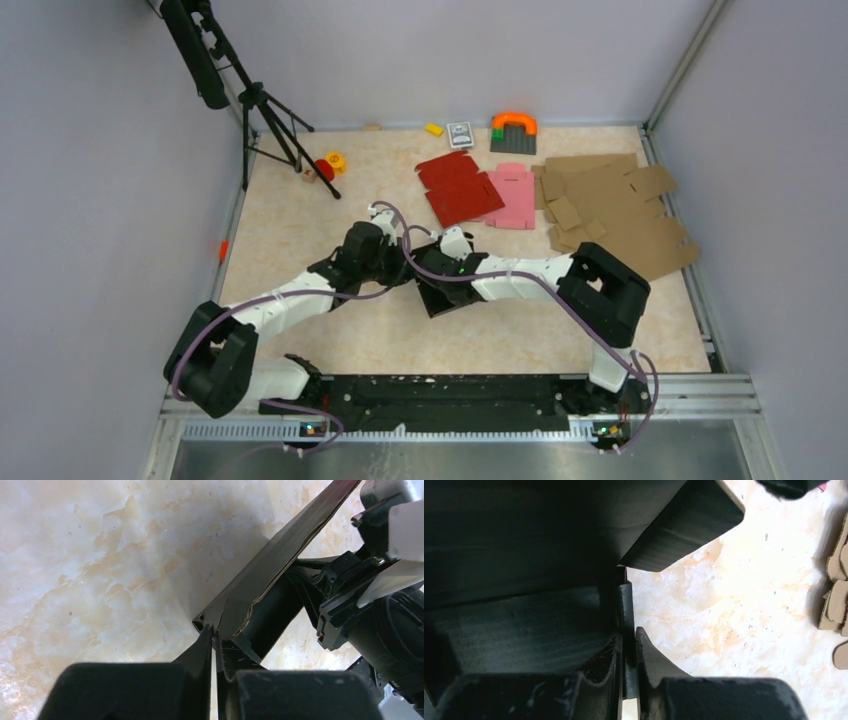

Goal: Fold the paper box
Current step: Fold the paper box at the center of the board.

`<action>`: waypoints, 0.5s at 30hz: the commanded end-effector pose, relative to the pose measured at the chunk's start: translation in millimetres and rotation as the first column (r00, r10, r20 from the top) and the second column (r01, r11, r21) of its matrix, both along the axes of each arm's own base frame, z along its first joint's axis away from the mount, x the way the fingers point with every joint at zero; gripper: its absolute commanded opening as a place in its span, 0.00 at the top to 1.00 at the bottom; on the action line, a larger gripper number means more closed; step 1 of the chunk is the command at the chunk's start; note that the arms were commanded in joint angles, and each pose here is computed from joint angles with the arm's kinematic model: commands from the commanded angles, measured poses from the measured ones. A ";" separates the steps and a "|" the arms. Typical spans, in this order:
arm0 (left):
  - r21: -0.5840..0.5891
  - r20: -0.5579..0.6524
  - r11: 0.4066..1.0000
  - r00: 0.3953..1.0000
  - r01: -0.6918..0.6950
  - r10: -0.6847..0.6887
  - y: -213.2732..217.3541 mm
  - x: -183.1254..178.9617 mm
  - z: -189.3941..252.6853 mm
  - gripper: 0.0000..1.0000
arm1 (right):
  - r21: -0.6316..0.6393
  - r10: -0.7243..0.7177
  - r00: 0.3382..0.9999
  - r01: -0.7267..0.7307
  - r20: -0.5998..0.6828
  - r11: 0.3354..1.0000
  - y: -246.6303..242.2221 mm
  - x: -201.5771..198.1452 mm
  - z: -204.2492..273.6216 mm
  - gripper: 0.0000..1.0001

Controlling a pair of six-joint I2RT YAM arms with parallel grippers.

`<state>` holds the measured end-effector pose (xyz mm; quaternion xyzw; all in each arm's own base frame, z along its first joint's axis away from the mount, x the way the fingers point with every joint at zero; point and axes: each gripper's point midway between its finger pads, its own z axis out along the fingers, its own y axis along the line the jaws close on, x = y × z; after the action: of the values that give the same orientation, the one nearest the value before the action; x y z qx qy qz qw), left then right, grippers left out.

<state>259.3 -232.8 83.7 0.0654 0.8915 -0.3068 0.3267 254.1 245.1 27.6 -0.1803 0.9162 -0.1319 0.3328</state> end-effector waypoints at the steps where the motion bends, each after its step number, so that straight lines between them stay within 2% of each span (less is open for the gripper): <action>1: -0.069 0.061 0.996 0.997 0.056 -0.052 -19.8 7.0 32.7 1.00 | -0.162 -0.007 1.000 0.008 0.005 0.987 -20.5 -3.6 -8.5 1.00; 8: -0.064 0.052 0.996 0.997 0.059 -0.056 -19.9 6.8 32.1 1.00 | -0.179 0.015 1.000 -0.011 0.018 0.984 -21.3 -3.8 -15.3 1.00; 15: -0.061 0.042 0.996 0.997 0.071 -0.068 -22.2 7.2 30.3 1.00 | -0.265 0.053 0.999 -0.048 0.013 0.963 -25.4 -5.3 -23.7 1.00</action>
<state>258.7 -234.9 84.4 0.0664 0.8965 -0.3056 0.3137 258.5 241.4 27.0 -0.1987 0.8941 -0.1851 0.3561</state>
